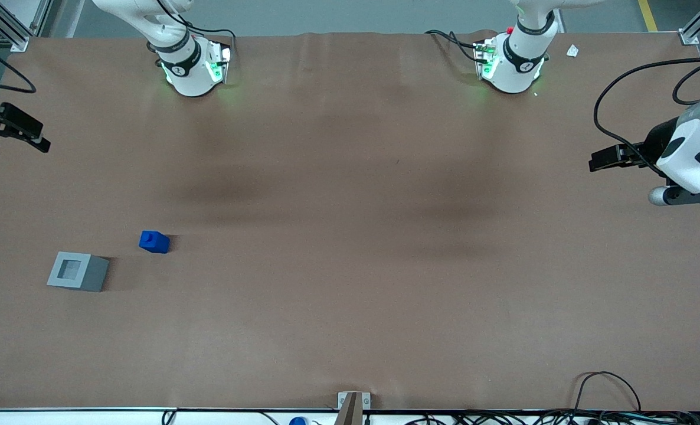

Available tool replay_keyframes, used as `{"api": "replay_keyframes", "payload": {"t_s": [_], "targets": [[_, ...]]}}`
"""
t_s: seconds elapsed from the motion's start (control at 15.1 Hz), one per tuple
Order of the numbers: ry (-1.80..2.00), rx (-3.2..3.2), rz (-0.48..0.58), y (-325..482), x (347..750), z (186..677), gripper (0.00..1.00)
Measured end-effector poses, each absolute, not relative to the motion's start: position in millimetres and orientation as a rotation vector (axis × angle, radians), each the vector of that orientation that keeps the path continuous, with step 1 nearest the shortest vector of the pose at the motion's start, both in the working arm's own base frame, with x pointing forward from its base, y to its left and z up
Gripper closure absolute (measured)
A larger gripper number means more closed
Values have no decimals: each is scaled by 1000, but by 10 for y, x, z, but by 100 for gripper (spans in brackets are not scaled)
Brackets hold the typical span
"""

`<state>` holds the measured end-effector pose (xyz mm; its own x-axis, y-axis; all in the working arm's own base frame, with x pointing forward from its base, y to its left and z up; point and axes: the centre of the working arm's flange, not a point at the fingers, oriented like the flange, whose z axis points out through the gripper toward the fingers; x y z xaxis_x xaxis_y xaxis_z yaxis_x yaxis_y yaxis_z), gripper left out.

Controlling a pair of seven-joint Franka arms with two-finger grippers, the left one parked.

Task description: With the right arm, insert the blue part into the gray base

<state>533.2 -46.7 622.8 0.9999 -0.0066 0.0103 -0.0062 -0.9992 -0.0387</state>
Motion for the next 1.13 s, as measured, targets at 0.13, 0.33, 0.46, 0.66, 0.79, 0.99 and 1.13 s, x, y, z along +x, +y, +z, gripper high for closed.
{"api": "replay_keyframes", "payload": {"t_s": [0.13, 0.33, 0.46, 0.66, 0.79, 0.99, 1.13], "targets": [[19, -3102, 60, -497, 5490, 5915, 0], [27, -3105, 109, -519, 5770, 5395, 0], [28, -3112, 75, -522, 5923, 4966, 0], [20, -3123, 1, -472, 5998, 4220, 2], [19, -3127, 7, -462, 6022, 3818, 3], [12, -3133, 22, -430, 6116, 3305, 5], [-13, -3134, 55, -328, 6154, 2965, 7]]}}
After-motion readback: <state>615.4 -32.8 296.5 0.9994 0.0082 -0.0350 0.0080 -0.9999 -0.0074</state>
